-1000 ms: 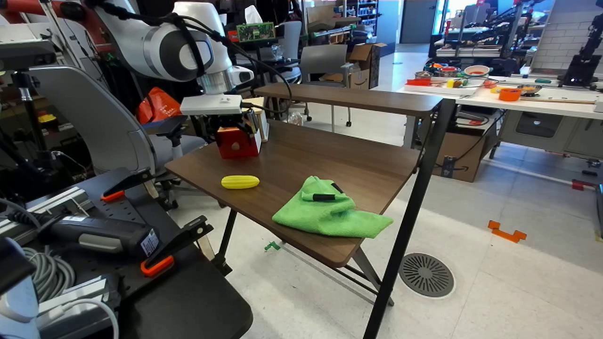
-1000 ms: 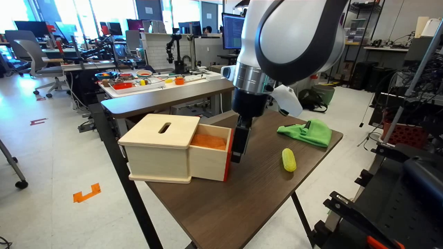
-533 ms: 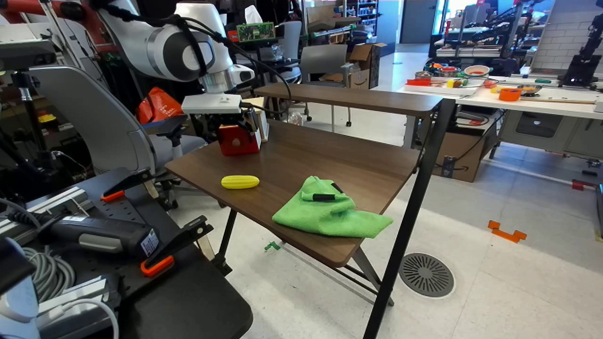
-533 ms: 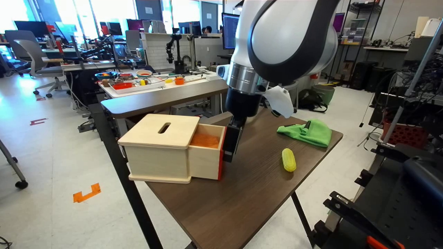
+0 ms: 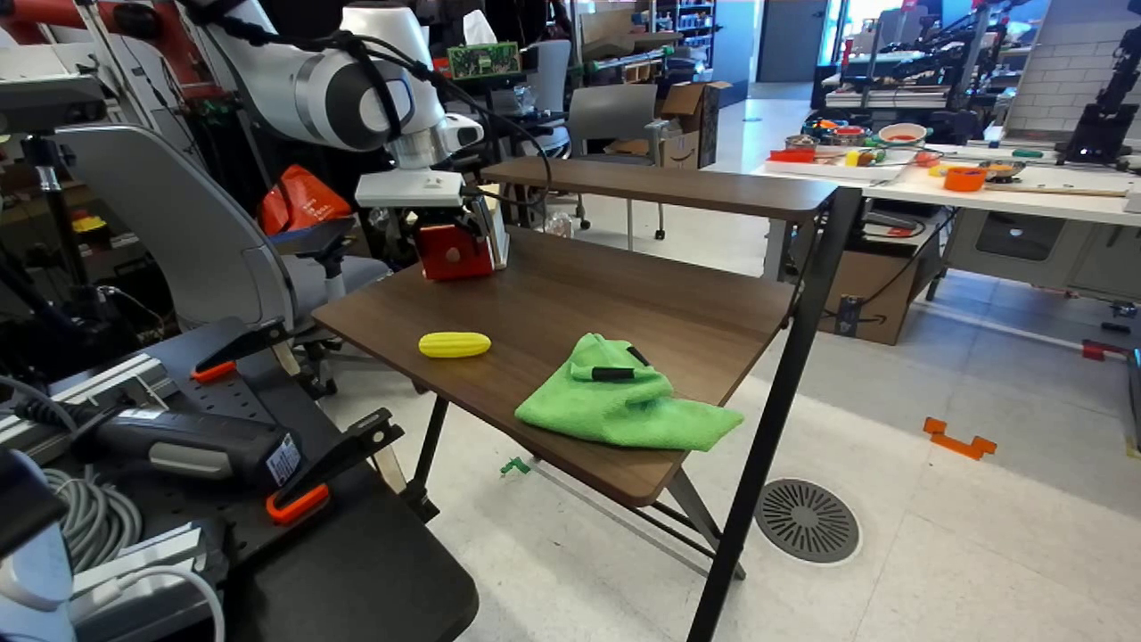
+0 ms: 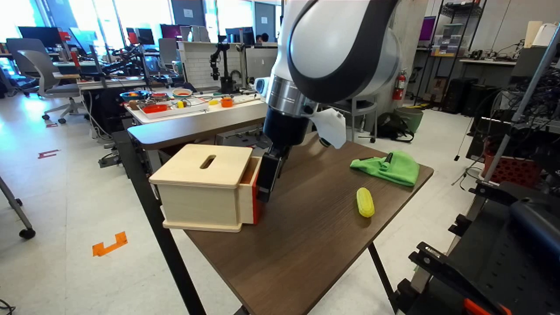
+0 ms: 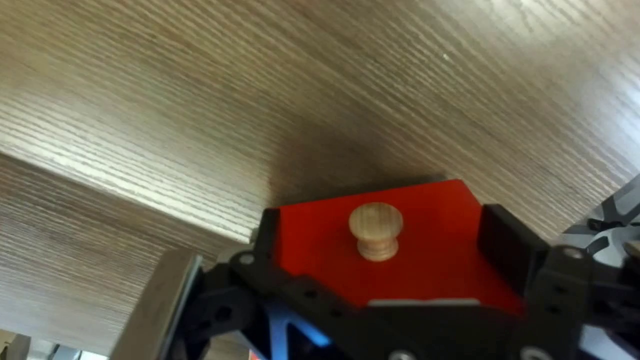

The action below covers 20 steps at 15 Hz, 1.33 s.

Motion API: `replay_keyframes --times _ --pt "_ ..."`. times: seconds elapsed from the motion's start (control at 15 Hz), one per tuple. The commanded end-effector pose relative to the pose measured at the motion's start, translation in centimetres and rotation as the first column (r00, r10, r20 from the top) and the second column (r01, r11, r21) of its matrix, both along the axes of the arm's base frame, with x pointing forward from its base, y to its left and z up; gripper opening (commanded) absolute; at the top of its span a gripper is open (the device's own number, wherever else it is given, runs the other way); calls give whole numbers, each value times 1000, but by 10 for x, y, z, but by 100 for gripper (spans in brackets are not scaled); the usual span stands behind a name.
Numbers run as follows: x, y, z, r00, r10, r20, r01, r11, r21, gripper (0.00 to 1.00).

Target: Close the red drawer

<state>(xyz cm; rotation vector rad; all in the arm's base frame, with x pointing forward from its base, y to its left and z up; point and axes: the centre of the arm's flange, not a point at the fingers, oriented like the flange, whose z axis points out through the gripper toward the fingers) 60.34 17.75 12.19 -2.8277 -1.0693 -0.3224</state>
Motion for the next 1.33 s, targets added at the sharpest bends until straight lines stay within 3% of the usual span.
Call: replay_keyframes --times 0.0,0.6,1.13,1.27 --pt "20 14 -8 999 2 40 -3 999 39 100" --pt "19 16 -3 999 -1 44 -1 999 48 100" --pt "-35 -41 52 997 -78 -22 78 997 10 100" --pt "-63 -48 51 989 -87 -123 89 996 14 100"
